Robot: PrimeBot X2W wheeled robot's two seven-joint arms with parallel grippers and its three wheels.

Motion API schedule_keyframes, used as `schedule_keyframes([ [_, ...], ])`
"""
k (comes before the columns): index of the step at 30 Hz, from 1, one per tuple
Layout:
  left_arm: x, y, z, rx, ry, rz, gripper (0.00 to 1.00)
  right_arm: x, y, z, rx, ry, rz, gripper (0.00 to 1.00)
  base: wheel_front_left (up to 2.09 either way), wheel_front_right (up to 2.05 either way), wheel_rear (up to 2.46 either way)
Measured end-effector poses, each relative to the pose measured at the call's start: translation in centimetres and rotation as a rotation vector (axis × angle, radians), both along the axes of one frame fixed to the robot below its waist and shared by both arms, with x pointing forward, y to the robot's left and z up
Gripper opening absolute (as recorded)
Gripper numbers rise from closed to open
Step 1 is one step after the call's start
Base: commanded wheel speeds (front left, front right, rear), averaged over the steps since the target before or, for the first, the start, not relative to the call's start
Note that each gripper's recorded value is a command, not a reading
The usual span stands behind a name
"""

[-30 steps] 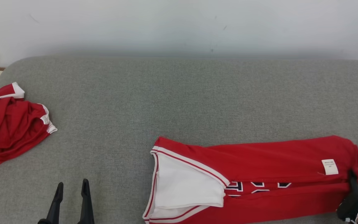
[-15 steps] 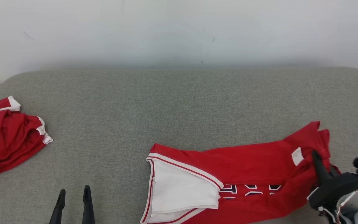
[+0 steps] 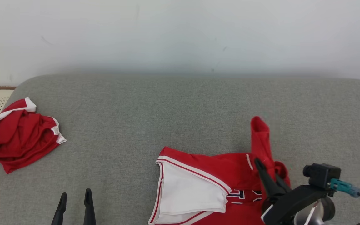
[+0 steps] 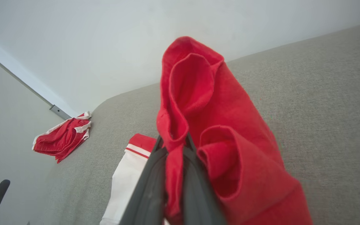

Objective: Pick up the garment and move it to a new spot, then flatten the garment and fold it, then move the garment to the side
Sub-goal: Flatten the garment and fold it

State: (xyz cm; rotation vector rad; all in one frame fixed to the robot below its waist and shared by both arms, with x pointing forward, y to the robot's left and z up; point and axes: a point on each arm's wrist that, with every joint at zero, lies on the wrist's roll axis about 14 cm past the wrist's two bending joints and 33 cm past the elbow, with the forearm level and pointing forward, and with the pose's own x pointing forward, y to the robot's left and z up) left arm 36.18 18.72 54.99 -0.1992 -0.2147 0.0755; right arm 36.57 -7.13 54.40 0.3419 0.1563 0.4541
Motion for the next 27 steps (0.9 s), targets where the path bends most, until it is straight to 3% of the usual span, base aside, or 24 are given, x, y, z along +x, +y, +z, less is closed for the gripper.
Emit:
schedule_keyframes([
  [8, -0.2, 0.8, 0.1, 0.0, -0.003, 0.024, 1.0, -1.5, 5.1, -0.2, 0.03, 0.007, 0.136, 0.0, 0.0, 0.0, 0.0],
  [27, 0.4, 1.7, -1.3, 0.004, 0.041, 0.036, 1.0, -1.6, 12.1, -4.9, 0.081, 0.122, 0.326, 0.0, 0.0, 0.0, 0.0],
])
